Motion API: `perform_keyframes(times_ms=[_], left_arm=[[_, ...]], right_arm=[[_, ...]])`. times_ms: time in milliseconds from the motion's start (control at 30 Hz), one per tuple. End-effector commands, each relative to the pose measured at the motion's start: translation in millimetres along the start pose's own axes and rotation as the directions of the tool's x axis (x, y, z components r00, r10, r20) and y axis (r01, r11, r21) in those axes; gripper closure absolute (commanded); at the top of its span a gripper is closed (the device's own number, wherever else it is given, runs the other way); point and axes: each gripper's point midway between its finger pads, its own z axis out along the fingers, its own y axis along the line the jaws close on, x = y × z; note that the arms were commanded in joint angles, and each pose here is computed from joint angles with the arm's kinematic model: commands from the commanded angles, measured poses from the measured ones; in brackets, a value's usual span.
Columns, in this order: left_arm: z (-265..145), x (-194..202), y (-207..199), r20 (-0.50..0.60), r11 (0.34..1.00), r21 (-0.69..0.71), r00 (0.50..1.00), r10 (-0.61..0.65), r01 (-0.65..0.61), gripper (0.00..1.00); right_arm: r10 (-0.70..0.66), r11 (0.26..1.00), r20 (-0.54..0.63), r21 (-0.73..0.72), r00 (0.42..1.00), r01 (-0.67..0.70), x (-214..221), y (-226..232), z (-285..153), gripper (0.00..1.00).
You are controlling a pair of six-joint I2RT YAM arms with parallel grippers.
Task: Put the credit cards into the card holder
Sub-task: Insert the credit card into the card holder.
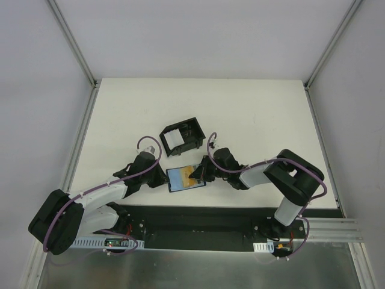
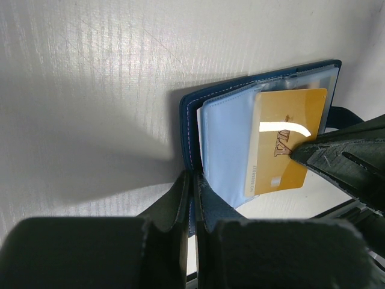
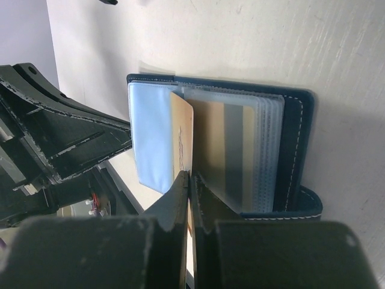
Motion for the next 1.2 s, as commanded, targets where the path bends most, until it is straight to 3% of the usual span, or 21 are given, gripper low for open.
perform_keyframes(times_ms=[0, 333, 700, 900, 1167], left_arm=[[-0.1, 14.2, 30.8, -0.038, 0.994, -0.108, 0.999, -0.002, -0.002, 1.00], [0.2, 14.4, 31.3, -0.040, 0.994, -0.110, 0.999, 0.002, -0.006, 1.00], [0.1, 14.0, 30.8, -0.036, 0.994, -0.109, 0.999, -0.007, 0.003, 1.00], [0.1, 13.2, 29.1, -0.037, 0.995, -0.104, 0.999, -0.004, 0.000, 1.00], [-0.7, 13.1, 28.5, -0.035, 0.995, -0.099, 0.999, 0.000, -0.003, 1.00]], right_arm=[[0.013, 0.999, -0.050, 0.052, 0.999, -0.011, 16.0, -14.7, 2.8, 1.00], [0.033, 0.998, -0.070, 0.054, 0.997, -0.029, 20.2, -17.6, 3.8, 1.00], [0.066, 0.996, -0.065, -0.051, 0.996, -0.070, 20.0, 13.4, 23.6, 0.98], [0.019, 1.000, -0.018, 0.004, 1.000, -0.019, 12.4, 6.1, 14.7, 0.92], [-0.064, 0.991, 0.006, 0.119, 0.998, 0.063, -2.4, -5.9, -4.8, 0.72]])
